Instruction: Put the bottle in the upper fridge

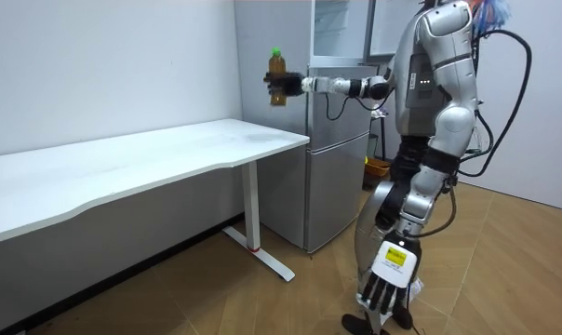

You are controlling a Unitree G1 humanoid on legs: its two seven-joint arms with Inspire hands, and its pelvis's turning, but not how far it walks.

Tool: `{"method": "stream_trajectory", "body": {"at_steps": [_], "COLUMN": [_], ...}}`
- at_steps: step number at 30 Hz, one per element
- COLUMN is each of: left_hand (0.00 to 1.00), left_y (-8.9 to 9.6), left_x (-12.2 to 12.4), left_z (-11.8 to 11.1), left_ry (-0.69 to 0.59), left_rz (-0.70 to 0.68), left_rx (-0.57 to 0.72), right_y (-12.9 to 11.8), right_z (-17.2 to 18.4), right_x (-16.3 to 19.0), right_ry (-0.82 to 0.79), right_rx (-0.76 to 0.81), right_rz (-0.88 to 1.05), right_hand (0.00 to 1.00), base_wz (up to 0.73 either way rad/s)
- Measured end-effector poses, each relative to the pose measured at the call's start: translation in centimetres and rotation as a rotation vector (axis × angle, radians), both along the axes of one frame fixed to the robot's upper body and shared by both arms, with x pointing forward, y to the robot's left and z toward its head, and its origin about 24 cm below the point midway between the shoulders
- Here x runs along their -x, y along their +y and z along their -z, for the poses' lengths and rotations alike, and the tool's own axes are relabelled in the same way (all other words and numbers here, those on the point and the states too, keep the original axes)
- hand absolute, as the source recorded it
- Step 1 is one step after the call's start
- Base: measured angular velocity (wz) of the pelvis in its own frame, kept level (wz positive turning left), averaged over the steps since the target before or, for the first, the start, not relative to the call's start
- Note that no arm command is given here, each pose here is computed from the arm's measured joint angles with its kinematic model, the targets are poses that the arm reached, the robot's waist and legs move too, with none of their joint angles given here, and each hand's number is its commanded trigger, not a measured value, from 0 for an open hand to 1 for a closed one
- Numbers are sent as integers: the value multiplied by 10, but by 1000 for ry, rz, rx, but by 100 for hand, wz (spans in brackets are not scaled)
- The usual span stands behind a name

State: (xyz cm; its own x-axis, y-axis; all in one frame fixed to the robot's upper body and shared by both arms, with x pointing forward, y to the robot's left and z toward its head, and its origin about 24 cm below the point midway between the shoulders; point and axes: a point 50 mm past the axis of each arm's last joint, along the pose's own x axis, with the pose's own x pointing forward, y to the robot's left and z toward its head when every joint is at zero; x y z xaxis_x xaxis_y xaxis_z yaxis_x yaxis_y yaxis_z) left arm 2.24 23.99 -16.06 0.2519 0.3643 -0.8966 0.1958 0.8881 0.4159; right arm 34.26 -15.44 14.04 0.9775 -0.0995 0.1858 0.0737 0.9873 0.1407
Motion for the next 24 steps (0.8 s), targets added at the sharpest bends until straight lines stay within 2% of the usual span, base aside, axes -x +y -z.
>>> {"method": "stream_trajectory", "body": {"at_steps": [3, 11, 16, 24], "left_hand": [0, 0, 0, 0], "left_y": [8, 13, 13, 19], "left_x": [6, 9, 14, 21], "left_z": [-1, -2, -2, -4], "left_ry": [12, 14, 22, 21], "left_rz": [-40, -76, -83, -124], "left_rx": [-18, -28, -26, -50], "right_y": [-1, -8, -8, -31], "right_z": [-5, -21, -40, -76], "right_x": [9, 18, 25, 37], "right_ry": [-46, -132, -215, -347], "right_rx": [43, 211, 227, 274], "right_rz": [-54, -73, -80, -18], "right_hand": [100, 100, 100, 100], "base_wz": [-13, -16, -10, 0]}}
